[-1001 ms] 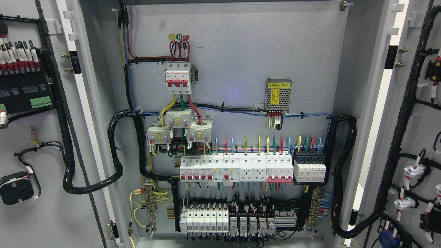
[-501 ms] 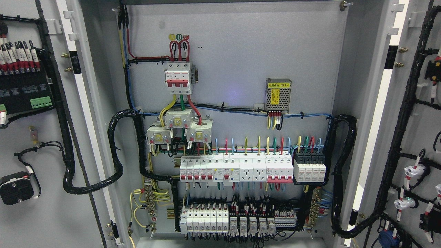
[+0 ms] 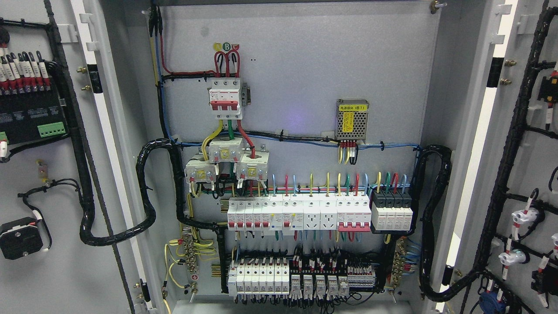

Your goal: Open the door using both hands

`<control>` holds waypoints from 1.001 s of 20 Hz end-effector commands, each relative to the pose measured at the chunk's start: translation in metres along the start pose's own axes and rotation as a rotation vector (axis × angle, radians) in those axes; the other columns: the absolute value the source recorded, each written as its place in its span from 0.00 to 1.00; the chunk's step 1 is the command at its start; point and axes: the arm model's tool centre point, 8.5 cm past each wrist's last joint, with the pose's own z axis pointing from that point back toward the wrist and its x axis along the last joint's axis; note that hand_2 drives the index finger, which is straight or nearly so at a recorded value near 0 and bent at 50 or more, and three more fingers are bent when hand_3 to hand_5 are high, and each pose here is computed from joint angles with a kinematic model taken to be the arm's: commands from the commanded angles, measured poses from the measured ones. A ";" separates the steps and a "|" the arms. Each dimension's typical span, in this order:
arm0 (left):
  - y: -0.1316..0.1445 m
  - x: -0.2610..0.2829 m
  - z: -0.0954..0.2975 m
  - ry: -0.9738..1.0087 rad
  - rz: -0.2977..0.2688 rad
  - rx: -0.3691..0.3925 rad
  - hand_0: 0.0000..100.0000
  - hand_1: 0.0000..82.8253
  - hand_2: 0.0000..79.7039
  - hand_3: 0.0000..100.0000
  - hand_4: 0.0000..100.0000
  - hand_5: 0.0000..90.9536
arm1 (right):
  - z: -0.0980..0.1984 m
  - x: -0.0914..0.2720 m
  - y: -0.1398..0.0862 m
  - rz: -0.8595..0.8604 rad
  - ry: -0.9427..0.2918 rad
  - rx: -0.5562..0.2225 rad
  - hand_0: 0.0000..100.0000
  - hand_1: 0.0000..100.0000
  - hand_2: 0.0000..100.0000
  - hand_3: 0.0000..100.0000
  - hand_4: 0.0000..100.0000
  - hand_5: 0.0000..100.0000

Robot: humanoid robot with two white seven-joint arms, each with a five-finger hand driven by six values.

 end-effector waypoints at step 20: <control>-0.020 -0.028 -0.002 0.129 -0.037 0.039 0.00 0.00 0.00 0.00 0.04 0.00 | 0.016 -0.078 0.007 0.145 0.558 -0.271 0.00 0.00 0.00 0.00 0.00 0.00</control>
